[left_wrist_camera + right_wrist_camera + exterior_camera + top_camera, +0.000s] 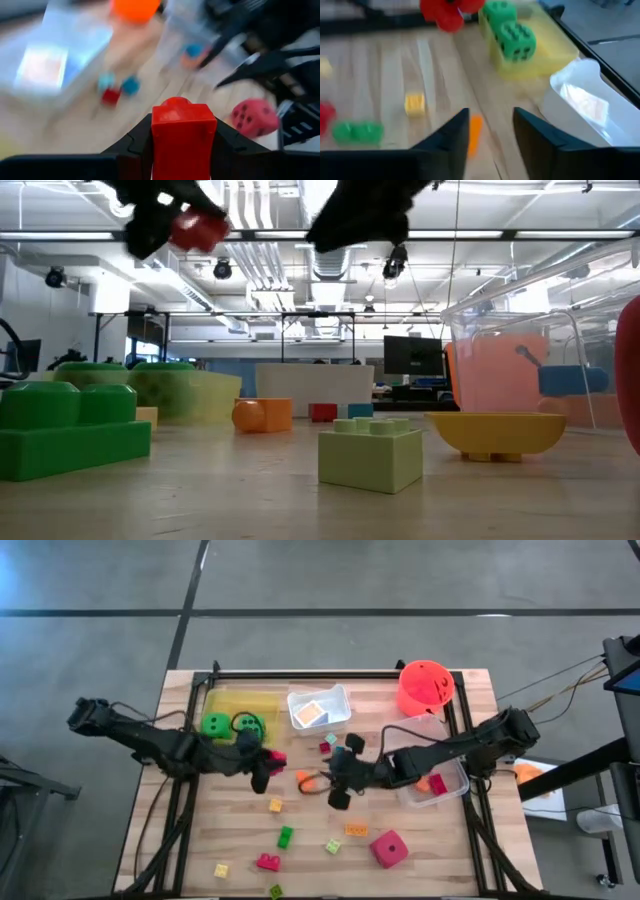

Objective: Pick & Place Toys
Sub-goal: Put the red game piece into the transparent bin

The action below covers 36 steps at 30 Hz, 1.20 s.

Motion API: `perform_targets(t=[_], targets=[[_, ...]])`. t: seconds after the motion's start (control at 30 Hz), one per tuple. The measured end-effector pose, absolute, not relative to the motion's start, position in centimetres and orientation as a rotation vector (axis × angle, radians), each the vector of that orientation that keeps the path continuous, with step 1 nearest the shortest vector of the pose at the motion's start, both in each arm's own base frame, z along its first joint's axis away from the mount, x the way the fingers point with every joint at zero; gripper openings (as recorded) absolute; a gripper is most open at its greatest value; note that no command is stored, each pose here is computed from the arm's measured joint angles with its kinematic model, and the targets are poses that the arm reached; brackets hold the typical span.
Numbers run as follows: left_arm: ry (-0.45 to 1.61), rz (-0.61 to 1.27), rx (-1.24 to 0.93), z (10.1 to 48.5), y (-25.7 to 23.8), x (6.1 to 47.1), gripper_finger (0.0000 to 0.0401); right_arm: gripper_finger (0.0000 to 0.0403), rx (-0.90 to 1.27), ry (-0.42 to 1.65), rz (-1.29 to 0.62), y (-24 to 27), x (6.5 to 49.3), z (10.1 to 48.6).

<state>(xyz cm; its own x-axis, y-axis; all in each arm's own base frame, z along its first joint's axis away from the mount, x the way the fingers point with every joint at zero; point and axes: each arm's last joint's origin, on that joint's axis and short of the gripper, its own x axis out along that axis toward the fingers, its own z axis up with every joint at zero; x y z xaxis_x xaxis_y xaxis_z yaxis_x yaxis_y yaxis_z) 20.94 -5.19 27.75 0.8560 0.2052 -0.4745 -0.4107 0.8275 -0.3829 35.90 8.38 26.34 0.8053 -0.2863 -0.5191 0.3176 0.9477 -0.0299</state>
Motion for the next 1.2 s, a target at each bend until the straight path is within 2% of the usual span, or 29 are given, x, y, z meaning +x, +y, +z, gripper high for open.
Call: perform_targets(t=[0.23, 0.47, 0.97, 1.2], targets=[[0.25, 0.182, -0.276, 30.0, -5.0, 22.1, 0.0119, 0.0261, 0.214, 0.314, -0.271, 7.1, 37.5, 28.3], [0.118, 0.013, -0.235, 31.4, -5.6, 22.7, 0.0119, 0.0326, 0.23, 0.158, -0.252, 7.1, 38.0, 29.7], [0.072, -0.048, -0.216, 32.0, -5.6, 22.8, 0.0119, 0.0336, 0.231, 0.136, -0.156, 7.9, 37.8, 30.4], [0.068, -0.055, -0.18, 32.5, -5.4, 22.7, 0.012, 0.0336, 0.226, 0.197, -0.118, 7.9, 36.9, 30.9]])
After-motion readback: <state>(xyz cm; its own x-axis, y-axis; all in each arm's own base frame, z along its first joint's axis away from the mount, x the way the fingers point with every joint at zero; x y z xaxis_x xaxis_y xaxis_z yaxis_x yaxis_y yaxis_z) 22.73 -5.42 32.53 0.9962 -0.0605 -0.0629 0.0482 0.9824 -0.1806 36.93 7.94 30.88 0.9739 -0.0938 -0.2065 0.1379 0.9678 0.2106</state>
